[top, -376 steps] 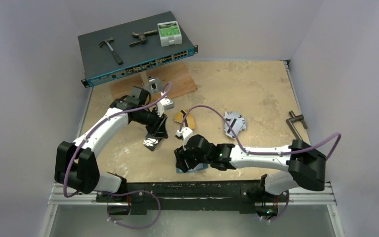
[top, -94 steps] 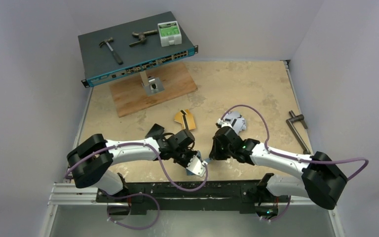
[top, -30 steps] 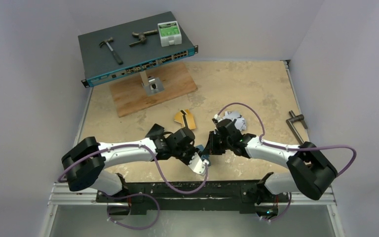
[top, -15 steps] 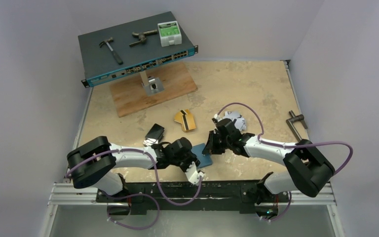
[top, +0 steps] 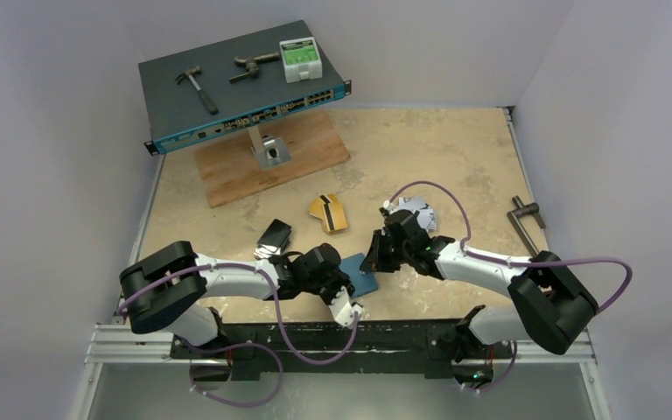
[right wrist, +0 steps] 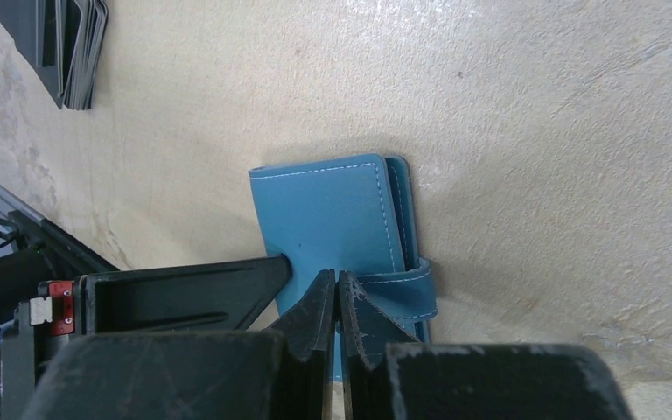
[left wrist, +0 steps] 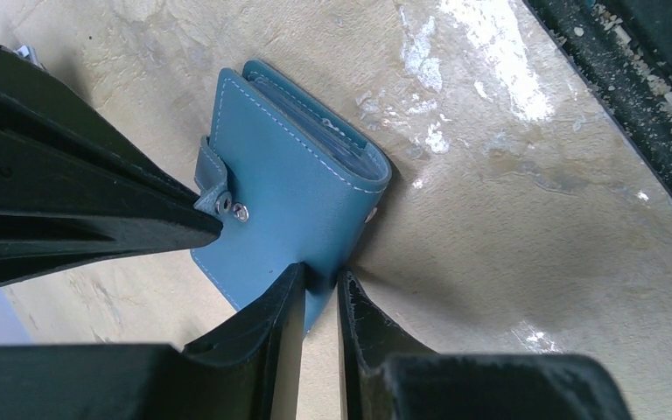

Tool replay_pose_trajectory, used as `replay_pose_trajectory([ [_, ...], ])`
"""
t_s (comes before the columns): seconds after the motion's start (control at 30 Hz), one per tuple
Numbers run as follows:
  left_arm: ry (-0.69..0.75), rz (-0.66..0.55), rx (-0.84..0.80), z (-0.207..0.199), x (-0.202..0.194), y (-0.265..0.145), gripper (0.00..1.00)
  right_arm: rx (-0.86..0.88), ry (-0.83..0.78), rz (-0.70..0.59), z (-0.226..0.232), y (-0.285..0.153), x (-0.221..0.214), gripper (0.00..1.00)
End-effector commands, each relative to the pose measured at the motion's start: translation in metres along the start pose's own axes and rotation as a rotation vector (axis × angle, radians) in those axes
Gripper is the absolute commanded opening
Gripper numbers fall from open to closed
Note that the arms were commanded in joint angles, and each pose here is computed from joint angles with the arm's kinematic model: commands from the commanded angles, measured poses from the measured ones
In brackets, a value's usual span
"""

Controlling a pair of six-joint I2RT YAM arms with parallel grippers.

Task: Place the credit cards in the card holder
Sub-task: Close the card holder at the center of the board.

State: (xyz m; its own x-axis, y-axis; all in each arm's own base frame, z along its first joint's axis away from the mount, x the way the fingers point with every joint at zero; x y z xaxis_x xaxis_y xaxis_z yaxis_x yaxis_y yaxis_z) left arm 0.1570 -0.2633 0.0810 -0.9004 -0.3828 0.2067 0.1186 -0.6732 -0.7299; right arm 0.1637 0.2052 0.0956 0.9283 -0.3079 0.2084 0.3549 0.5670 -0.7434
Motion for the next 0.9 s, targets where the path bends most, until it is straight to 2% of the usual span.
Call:
replay_pose_trajectory([
  [0.0,-0.011,-0.035,0.029,0.011,0.004,0.002,0.09,0.008,0.024,-0.025,0.003,-0.003,0.001,0.00],
  [0.27,-0.015,-0.035,0.002,0.009,0.003,0.004,0.08,-0.023,0.041,-0.024,-0.004,0.004,-0.001,0.00],
  [0.87,-0.026,-0.037,-0.030,0.006,0.001,0.004,0.06,-0.022,0.109,-0.124,-0.005,0.010,0.007,0.00],
])
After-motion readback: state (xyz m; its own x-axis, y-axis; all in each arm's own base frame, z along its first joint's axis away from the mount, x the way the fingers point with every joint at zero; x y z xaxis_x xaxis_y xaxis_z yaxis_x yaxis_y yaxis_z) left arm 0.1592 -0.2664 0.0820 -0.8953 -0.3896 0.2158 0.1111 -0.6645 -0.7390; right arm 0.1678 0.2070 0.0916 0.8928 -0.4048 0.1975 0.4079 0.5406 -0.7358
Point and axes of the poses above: each gripper's point midway between its finger pads, its own y axis out along the fingers, its own z axis along the line the jaws close on, x = y × z, the point moved 8 cm from there along -y, back along the fingers, and after that the axes turned 14 degrees about y, right-handed, at the moved point
